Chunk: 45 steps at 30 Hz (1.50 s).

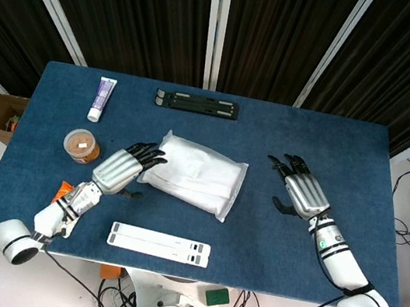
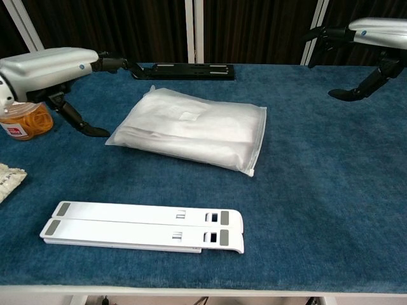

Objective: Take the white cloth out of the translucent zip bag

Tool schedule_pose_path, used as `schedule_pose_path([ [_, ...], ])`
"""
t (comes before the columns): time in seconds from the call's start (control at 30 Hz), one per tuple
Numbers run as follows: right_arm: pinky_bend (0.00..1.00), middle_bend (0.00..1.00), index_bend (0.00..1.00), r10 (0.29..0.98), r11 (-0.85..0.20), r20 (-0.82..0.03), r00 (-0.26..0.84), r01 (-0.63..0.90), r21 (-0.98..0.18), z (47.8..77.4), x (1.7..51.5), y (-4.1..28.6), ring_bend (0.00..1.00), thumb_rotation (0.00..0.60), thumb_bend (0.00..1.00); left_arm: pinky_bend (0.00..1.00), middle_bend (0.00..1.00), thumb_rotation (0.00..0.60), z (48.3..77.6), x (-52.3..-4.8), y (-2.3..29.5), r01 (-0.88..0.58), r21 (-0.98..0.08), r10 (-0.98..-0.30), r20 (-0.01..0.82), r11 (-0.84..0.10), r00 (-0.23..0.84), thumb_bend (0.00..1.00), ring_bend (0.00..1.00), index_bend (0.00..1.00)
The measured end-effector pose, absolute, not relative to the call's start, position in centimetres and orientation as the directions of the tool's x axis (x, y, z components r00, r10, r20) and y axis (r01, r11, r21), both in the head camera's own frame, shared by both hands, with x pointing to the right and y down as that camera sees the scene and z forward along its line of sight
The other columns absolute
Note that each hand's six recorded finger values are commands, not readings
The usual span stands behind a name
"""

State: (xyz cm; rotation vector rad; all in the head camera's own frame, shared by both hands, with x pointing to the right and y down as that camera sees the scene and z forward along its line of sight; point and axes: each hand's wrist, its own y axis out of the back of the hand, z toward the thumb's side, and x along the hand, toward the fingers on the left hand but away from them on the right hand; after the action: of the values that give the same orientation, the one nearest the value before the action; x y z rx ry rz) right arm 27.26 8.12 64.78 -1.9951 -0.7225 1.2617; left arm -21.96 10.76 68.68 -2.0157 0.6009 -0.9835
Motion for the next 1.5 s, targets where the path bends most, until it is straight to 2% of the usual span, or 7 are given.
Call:
schedule_pose_path([
  [0.53,0.00,0.24,0.00,0.715,-0.678,-0.623,0.317,0.096,-0.729,66.3,29.3,9.7,0.01,0.600,0.36,0.16,0.09,0.600,74.9,-17.9,9.3,0.003,-0.769,-0.635,0.530,-0.639,0.562,0.15,0.06,0.11],
  [0.63,0.02,0.25,0.00,0.706,-0.691,-0.641,0.300,0.095,-0.717,66.7,29.8,10.3,0.02,0.600,0.47,0.17,0.15,0.600,75.7,-17.1,9.3,0.010,-0.752,-0.619,0.550,-0.659,0.561,0.16,0.12,0.20],
  [0.73,0.05,0.25,0.00,0.690,-0.708,-0.664,0.287,0.081,-0.701,67.4,30.3,10.9,0.02,0.600,0.52,0.26,0.30,0.600,76.2,-16.0,9.6,-0.026,-0.737,-0.619,0.549,-0.676,0.561,0.20,0.29,0.36],
  [0.8,0.05,0.24,0.03,0.683,-0.717,-0.677,0.275,0.075,-0.693,67.9,30.5,11.2,0.02,0.600,0.50,0.33,0.39,0.600,76.2,-15.3,9.9,-0.059,-0.731,-0.627,0.537,-0.679,0.565,0.22,0.38,0.43],
  [0.97,0.03,0.15,0.17,0.691,-0.714,-0.681,0.242,0.084,-0.695,69.1,30.4,11.1,0.00,0.600,0.43,0.41,0.45,0.600,76.1,-14.2,10.7,-0.085,-0.736,-0.637,0.515,-0.672,0.574,0.23,0.44,0.48],
  [1.27,0.00,0.08,0.31,0.699,-0.706,-0.664,0.264,0.106,-0.701,71.6,26.6,11.3,0.00,0.600,0.37,0.45,0.45,0.600,75.8,-13.3,11.6,-0.140,-0.711,-0.653,0.526,-0.689,0.544,0.23,0.44,0.48],
  [1.5,0.00,0.09,0.33,0.703,-0.696,-0.643,0.304,0.106,-0.710,73.8,23.0,12.0,0.00,0.600,0.37,0.45,0.45,0.600,75.4,-13.1,12.1,-0.214,-0.651,-0.650,0.556,-0.728,0.518,0.23,0.44,0.48],
])
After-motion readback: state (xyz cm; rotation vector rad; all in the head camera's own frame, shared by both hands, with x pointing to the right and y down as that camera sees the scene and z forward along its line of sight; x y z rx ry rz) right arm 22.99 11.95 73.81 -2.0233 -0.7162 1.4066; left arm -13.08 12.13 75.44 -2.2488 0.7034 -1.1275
